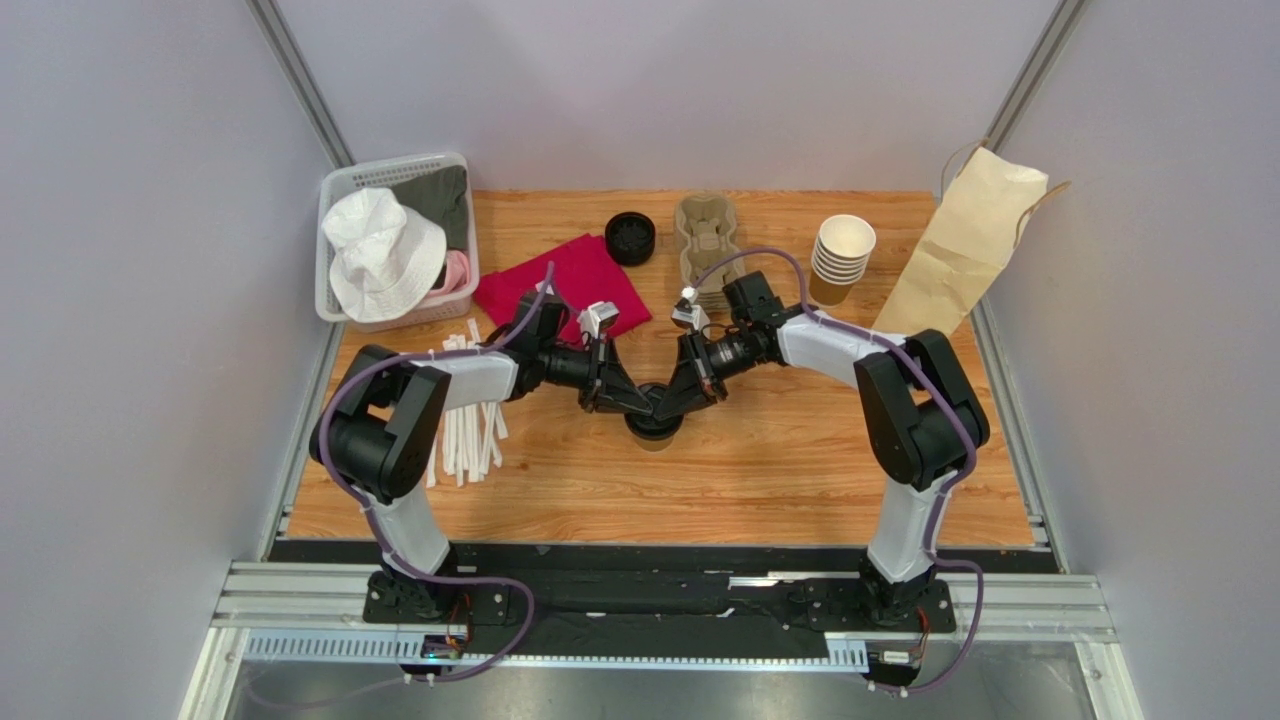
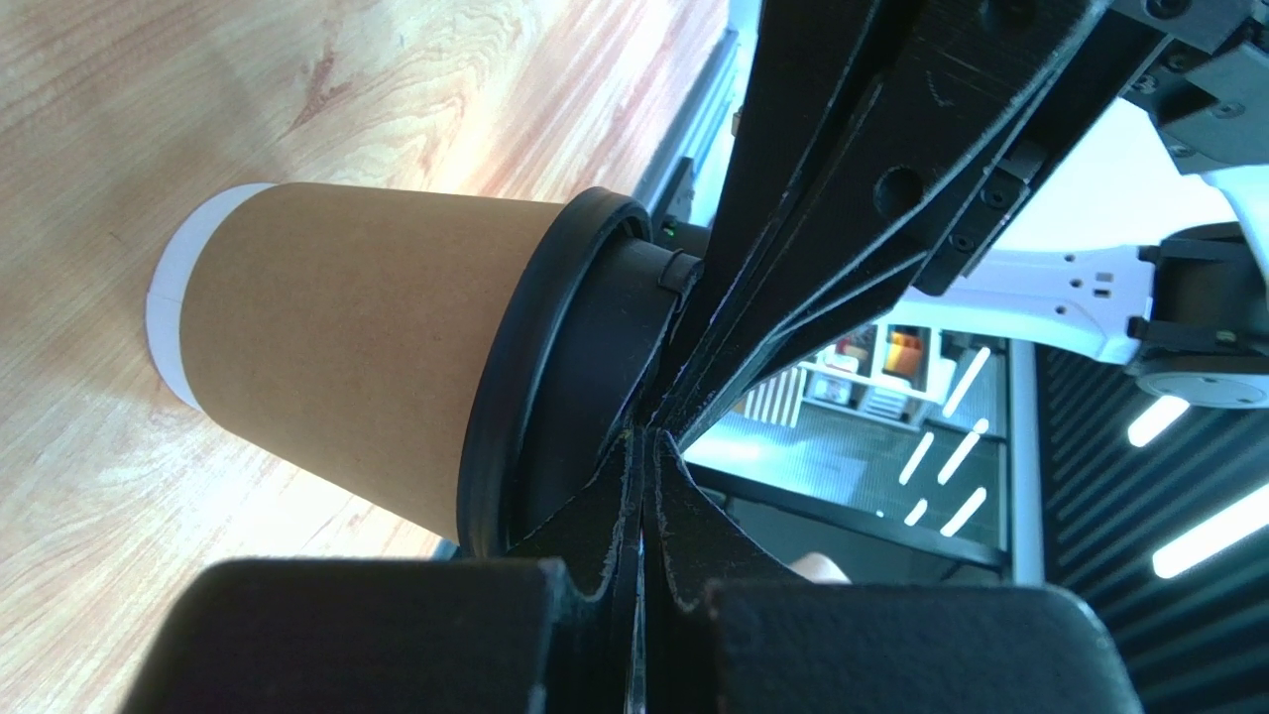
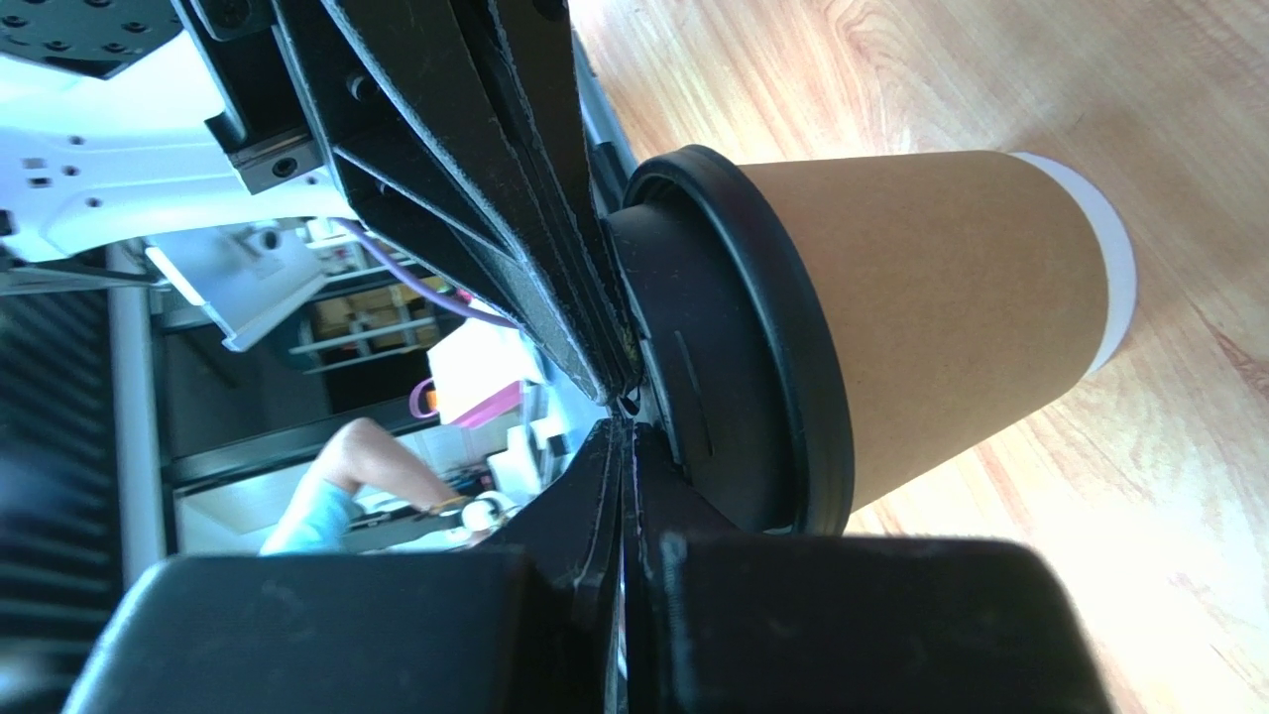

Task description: Pack the takeout coffee

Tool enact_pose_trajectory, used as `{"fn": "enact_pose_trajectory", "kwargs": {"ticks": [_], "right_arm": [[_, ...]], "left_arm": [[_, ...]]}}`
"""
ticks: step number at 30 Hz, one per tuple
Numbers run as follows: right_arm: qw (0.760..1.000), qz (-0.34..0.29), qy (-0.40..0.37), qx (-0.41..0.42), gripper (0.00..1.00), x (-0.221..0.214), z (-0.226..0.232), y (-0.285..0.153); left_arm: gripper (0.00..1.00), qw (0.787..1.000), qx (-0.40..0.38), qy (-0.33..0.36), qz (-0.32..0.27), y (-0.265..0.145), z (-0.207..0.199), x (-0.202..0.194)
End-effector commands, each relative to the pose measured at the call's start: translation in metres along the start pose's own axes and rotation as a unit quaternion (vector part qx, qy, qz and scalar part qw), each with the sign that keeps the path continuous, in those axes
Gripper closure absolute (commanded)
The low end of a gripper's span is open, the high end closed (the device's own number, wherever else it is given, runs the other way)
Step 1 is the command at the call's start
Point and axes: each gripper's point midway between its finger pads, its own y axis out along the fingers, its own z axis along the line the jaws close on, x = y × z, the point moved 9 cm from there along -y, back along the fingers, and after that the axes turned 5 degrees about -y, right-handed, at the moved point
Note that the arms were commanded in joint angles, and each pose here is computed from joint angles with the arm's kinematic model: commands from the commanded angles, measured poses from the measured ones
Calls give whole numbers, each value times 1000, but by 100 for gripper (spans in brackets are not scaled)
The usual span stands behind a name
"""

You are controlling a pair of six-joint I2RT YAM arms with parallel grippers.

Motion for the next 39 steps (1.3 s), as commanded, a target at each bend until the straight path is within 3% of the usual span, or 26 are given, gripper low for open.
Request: {"fn": "enact_pose_trajectory", "kwargs": {"ticks": [1,16,21,28,33,39], "right_arm": [[992,-17,34,-118,100,-1,-54,6],[992,-20,43,-118,100,4,-58,3],[995,-25,-2,-93,100,10,-27,-4],[999,-23,-42,-15,100,15,24,-7],[998,-31,-58,7,100,17,48,-16],[997,-45,-63,-8,99,22,50,-16]], "left_arm": [[100,988,125,-75,-52,8,60,2],[100,987,128,-86,-47,10,64,4],[100,998,45,-15,-52,6,21,11],[100,995,-38,73,-58,-7,-39,3],[100,994,-59,80,-56,-15,-52,-11],[100,996,-34,52,-60,-14,-36,-21]]}}
